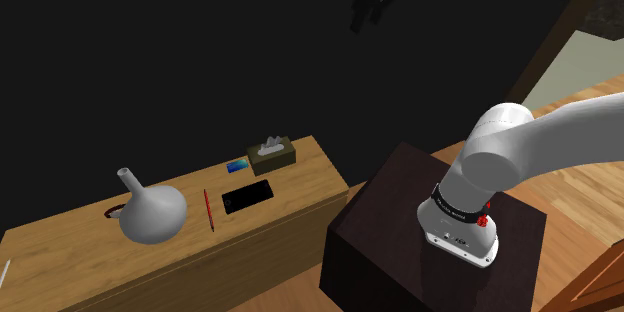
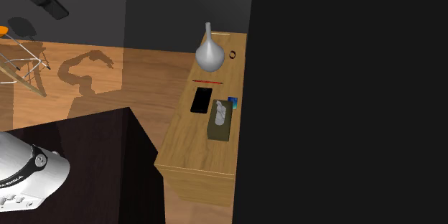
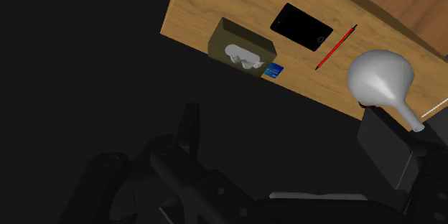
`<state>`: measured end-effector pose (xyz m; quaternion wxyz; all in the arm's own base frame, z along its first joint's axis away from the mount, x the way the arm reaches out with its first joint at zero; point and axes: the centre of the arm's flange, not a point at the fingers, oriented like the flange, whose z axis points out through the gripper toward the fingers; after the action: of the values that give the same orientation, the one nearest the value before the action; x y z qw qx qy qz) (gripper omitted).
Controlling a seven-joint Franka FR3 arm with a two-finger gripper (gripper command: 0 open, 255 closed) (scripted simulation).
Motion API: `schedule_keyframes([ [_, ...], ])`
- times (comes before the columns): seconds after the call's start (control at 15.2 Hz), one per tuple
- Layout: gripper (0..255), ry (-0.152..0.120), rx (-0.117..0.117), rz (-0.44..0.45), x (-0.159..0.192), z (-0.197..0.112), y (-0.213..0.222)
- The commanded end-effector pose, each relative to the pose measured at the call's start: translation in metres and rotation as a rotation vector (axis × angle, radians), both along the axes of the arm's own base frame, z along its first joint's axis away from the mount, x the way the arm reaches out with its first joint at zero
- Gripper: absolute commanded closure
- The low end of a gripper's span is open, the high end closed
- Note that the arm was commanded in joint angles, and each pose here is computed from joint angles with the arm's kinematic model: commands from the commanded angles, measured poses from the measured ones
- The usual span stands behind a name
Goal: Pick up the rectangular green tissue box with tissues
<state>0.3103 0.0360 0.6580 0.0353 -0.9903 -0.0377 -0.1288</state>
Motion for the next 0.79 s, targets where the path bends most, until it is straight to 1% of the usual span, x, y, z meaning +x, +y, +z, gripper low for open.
schedule_keyframes([
  [0.0,0,0.000,0.000,0.000,0.000,0.000,0.000],
  [0.73,0,-0.013,0.084,-0.249,0.056,-0.127,0.039],
])
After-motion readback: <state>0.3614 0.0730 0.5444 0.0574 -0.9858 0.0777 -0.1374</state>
